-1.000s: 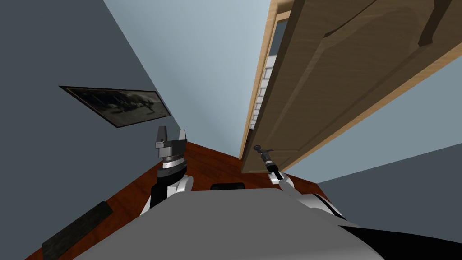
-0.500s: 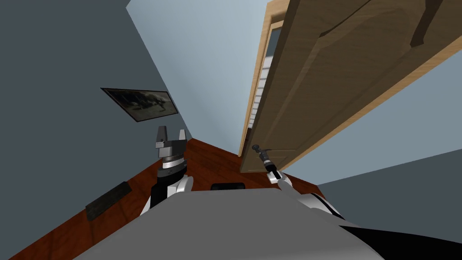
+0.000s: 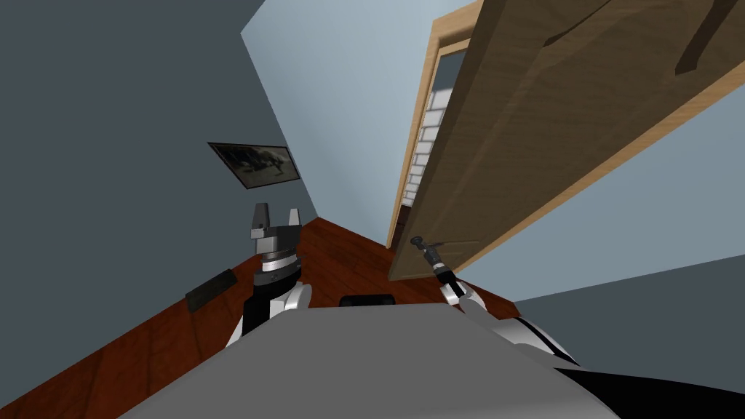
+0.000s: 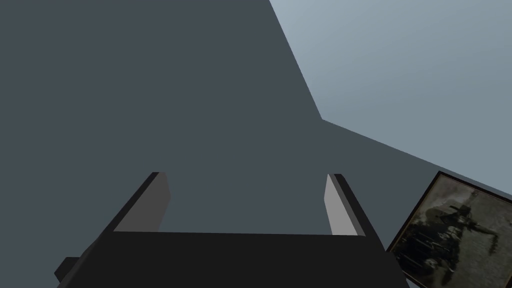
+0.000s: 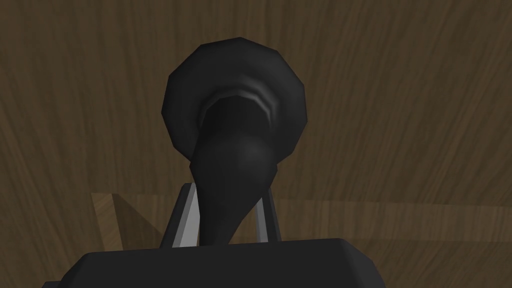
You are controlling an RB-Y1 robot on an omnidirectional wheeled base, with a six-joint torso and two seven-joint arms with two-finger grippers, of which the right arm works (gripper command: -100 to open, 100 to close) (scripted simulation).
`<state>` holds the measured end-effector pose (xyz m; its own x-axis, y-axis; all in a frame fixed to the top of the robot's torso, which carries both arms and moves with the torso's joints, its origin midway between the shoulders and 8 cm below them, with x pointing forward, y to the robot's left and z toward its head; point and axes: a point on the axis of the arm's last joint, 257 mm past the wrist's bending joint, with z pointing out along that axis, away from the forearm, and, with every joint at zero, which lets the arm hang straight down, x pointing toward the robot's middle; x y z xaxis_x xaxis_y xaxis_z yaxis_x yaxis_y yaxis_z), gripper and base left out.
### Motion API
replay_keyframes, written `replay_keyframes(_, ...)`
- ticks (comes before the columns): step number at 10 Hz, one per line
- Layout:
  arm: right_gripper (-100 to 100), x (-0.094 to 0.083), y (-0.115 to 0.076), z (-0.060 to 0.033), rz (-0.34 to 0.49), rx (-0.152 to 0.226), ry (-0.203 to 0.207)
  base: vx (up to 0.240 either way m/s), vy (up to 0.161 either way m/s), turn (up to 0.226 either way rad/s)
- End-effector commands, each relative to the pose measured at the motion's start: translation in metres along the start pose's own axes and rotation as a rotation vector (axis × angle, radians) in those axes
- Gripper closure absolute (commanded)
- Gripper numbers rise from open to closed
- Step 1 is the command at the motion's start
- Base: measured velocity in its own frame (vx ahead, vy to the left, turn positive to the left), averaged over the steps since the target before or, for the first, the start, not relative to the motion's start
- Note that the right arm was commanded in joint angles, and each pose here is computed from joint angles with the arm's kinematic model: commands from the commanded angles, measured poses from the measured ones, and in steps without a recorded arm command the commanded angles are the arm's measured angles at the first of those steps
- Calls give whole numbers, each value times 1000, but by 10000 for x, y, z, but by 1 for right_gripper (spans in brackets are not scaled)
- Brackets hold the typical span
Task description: Pull the door open
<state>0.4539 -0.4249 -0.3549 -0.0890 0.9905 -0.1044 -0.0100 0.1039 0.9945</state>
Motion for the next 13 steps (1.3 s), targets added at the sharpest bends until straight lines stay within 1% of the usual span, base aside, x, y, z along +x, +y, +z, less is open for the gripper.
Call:
replay_keyframes(1, 100, 12, -2, -120, 2, -3, 27, -200, -94, 115)
replay_keyframes(2, 100, 12, -2, -120, 2, -3, 27, -129, -61, 43)
replay_keyframes(3, 100, -20, 0, -215, 3, -4, 44, -135, -73, 106)
replay_keyframes(4, 100, -7, -31, -189, 3, 5, 34, -71, -41, 28)
replay_keyframes(5, 100, -18, -43, -275, 5, 4, 46, -127, -49, 149)
replay_keyframes(7, 100, -45, -37, -372, 4, 0, 59, -217, -107, 194)
replay_keyframes(9, 100, -60, -33, -427, 4, -2, 67, -152, -79, 102)
replay_keyframes(11, 100, -88, -23, -536, 3, -6, 83, -169, -96, 155)
replay_keyframes(13, 100, -109, -15, -624, 3, -9, 96, -200, -109, 164)
